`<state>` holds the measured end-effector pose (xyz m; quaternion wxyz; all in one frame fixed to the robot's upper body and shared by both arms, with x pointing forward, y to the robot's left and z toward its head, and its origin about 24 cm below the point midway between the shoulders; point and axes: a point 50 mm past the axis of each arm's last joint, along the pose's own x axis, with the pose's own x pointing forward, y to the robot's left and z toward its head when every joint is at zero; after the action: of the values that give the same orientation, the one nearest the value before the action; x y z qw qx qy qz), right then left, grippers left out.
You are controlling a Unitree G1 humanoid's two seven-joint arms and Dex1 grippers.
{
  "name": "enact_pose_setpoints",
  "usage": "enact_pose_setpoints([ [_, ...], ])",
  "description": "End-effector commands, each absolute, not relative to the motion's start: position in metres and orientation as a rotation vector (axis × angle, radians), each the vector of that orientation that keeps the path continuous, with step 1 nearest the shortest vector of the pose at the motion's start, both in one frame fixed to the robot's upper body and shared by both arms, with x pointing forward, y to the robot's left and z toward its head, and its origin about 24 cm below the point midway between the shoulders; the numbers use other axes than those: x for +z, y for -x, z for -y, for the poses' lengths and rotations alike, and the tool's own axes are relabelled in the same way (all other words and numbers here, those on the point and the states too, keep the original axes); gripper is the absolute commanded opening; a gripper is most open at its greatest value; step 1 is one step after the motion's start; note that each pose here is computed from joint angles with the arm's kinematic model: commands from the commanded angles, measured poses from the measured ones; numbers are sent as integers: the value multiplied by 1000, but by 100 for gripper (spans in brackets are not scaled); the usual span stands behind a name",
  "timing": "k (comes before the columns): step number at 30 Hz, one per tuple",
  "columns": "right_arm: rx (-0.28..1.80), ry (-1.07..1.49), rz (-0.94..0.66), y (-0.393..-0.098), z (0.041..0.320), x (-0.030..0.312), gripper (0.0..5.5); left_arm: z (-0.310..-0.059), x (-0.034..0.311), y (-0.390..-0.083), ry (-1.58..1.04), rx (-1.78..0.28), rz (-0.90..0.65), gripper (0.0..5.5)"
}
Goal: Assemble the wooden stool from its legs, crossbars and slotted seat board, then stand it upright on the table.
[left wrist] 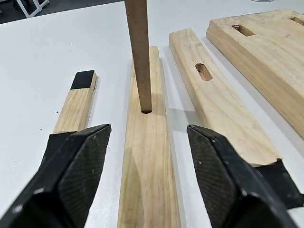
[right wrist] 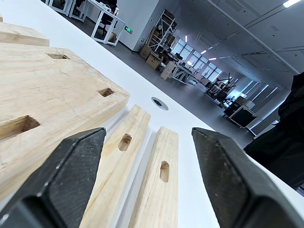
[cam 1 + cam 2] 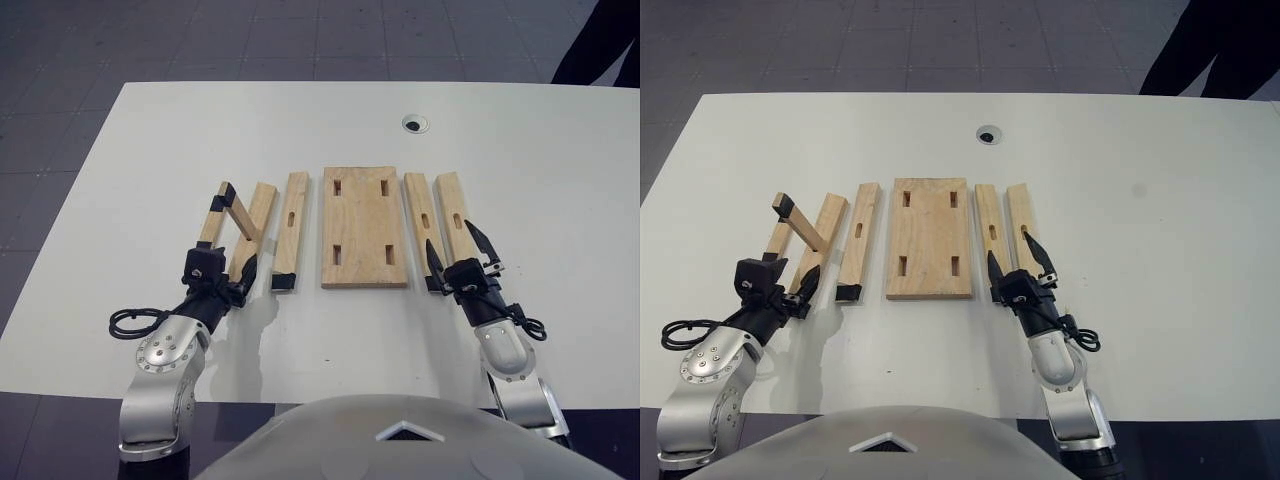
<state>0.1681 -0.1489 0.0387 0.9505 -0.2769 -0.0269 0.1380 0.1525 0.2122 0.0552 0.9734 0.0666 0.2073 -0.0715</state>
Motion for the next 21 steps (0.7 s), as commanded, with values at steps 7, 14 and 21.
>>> enact_pose_setpoints([
  [7,276,569,54,-170,149,38,333,-216,113,-150,-60,-235,-195,227],
  [14,270,570,51,-169,150,37,333,-225,134,-151,-99,-185,-152,115],
  [21,258,568,48,-169,150,35,333,-223,182,-180,58,-130,255,11],
])
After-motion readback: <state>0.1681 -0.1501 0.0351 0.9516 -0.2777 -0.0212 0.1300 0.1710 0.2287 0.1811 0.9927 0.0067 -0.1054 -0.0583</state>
